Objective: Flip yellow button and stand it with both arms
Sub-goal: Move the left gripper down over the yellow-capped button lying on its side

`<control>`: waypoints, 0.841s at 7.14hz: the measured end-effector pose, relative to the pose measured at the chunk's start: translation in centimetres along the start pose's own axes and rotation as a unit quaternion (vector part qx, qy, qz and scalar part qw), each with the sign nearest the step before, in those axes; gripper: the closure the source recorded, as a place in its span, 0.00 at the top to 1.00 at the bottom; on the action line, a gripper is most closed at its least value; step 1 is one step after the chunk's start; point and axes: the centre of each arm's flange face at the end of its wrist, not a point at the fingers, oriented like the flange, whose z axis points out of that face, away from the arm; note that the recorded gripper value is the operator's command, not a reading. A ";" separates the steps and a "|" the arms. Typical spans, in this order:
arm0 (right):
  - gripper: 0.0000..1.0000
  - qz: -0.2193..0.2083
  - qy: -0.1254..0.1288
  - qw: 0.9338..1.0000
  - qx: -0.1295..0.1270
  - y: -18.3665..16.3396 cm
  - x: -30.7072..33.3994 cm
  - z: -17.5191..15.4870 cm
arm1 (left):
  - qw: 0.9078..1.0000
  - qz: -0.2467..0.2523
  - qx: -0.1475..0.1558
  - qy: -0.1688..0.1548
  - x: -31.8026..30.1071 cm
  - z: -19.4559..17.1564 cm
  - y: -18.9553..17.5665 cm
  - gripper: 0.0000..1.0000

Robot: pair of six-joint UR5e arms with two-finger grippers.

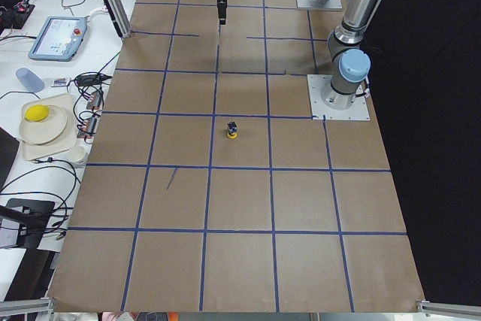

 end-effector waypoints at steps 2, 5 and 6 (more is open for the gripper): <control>1.00 0.000 0.000 1.000 0.000 0.0 0.0 0.0 | 0.999 0.033 -0.013 -0.006 -4.5 1.7 -0.5 1.00; 1.00 0.000 0.000 1.000 0.002 0.0 0.0 -0.1 | 0.996 0.086 -0.017 -0.007 -17.3 7.0 -0.5 1.00; 1.00 0.000 -0.001 1.000 0.005 0.0 0.0 -0.2 | 0.995 0.094 -0.010 -0.009 -21.4 9.9 -0.2 1.00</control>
